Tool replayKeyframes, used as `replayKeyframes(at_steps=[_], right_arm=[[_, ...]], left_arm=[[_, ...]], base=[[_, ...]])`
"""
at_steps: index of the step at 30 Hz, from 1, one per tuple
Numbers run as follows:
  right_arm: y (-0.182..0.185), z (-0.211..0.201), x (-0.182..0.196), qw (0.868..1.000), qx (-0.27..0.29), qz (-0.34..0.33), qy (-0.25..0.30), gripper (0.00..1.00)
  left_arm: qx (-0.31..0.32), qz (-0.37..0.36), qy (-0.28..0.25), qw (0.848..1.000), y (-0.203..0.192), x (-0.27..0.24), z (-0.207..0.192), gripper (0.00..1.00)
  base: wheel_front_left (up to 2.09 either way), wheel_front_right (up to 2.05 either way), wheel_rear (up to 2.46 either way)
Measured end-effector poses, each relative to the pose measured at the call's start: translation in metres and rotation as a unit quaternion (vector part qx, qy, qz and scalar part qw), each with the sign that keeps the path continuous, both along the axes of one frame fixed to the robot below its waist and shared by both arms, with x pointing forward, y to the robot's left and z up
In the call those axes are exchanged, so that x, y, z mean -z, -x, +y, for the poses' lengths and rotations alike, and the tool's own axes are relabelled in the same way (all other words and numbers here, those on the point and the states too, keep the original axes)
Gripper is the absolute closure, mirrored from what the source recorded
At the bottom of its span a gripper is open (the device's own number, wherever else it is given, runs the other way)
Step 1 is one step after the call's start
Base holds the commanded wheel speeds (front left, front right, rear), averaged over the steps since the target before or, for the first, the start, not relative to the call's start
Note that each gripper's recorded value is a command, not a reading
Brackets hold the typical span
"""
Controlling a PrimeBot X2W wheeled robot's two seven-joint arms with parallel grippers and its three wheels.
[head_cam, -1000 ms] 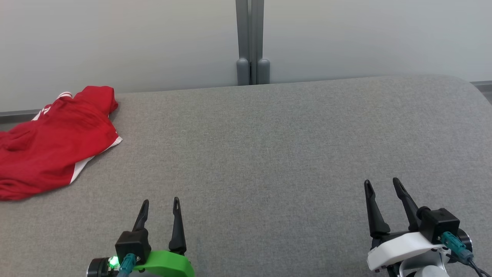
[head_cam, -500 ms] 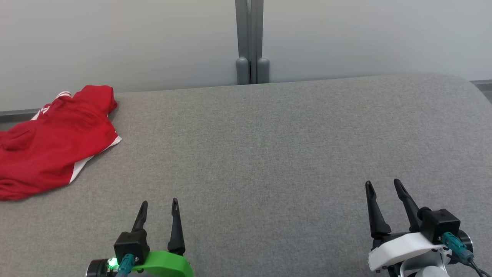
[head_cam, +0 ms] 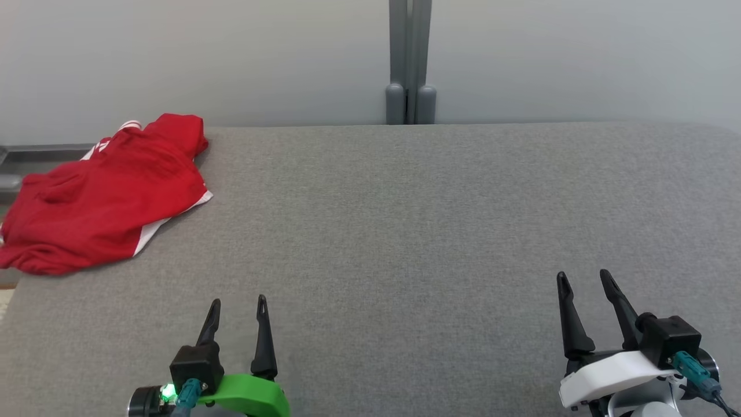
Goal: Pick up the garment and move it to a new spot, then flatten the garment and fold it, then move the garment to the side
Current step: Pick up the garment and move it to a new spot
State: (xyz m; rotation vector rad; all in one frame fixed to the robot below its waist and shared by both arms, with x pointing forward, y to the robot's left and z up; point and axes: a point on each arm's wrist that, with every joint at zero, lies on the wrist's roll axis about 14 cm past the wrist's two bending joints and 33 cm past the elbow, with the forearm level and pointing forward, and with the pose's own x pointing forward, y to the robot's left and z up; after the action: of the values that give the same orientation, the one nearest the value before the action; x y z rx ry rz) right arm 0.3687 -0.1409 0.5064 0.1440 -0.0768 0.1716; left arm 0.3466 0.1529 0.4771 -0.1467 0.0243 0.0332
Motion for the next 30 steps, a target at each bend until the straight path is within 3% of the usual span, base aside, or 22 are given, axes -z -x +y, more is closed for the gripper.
replayKeyframes(at_steps=[10,21,30], right_arm=[[-0.020,0.060,0.001,0.996,-0.087,0.002,-0.001,0.00],[-0.032,0.146,0.000,0.979,-0.203,0.001,-0.004,0.00],[-0.035,0.180,0.006,0.969,-0.247,0.009,-0.007,0.00]], left_arm=[[-0.098,-0.003,-0.003,0.995,0.028,-0.002,0.060,0.00],[-0.230,-0.008,-0.005,0.973,0.083,-0.006,0.131,0.00],[-0.279,-0.002,-0.008,0.960,0.104,-0.005,0.153,0.00]], base=[[0.00,0.00,0.00],[0.00,0.00,0.00],[0.00,0.00,0.00]])
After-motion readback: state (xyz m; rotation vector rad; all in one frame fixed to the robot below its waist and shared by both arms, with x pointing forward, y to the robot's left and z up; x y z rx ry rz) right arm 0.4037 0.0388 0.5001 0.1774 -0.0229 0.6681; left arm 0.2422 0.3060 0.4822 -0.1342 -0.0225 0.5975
